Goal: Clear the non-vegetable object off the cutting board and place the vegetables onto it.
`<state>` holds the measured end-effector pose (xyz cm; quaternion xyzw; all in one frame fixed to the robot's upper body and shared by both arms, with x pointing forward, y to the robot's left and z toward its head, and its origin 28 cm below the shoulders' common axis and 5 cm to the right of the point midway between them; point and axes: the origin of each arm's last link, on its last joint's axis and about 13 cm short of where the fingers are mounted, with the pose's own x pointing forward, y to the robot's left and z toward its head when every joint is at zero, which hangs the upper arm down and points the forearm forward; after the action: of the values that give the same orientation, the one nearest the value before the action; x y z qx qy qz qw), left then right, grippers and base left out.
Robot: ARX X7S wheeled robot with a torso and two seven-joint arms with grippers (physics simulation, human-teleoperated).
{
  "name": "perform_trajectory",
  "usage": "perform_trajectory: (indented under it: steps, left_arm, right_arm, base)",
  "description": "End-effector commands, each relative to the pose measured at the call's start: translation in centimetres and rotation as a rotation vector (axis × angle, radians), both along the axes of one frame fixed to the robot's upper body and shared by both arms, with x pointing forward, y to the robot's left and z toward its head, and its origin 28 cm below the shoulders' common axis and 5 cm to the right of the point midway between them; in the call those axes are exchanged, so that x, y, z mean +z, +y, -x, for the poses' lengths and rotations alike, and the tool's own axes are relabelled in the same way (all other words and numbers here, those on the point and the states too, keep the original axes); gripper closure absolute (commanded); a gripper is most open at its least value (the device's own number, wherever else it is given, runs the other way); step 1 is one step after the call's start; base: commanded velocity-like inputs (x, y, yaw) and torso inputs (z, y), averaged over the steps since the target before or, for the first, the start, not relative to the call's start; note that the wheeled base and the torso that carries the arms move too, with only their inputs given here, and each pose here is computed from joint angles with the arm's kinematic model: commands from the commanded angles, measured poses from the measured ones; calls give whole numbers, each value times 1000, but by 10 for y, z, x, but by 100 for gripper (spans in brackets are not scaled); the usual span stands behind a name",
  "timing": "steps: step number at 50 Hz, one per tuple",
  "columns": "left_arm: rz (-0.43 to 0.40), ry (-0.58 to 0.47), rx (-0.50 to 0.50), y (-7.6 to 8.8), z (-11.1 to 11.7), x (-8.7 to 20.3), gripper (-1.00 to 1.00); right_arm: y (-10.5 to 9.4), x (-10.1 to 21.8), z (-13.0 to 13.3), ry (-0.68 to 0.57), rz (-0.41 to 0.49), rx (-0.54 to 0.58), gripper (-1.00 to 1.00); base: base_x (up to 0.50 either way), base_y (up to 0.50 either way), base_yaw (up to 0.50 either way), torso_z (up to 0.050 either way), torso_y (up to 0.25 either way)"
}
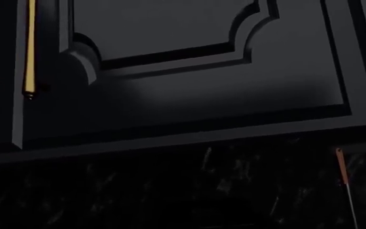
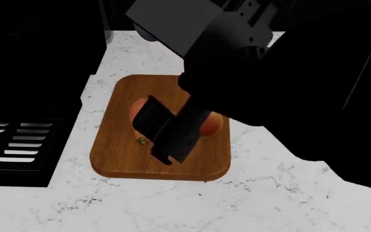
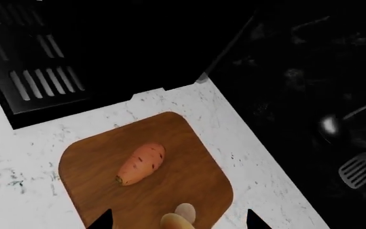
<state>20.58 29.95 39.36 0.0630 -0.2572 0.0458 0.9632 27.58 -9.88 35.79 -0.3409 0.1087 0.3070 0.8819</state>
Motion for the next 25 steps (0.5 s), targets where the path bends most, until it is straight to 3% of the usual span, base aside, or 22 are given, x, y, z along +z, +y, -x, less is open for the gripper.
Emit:
perform_trajectory:
  steps: [1,9,11,17,25]
  left_arm:
    - [-2,3,-13,0,-3,-4,-100]
    - [-1,-3,-17,1,1,-4,-100]
    - [-6,-5,-27,-1,7,-4,-100]
    - [-12,-17,-47,-4,19,-5,-100]
    - [-4,-3,-44,-3,19,-10,-100]
  right_arm:
    - [-2,12,68,-150,-35,12,-100]
    - [0,19,102,-247,-66,21,-100]
    - [2,24,116,-272,-111,46,-100]
    - [5,34,151,-358,-108,78,-100]
    - [10,33,191,-443,-150,106,-100]
  base:
    - [0,0,0,0,0]
    - [0,0,0,0,0]
    - [0,0,0,0,0]
    - [0,0,0,0,0]
    - [0,0,0,0,0]
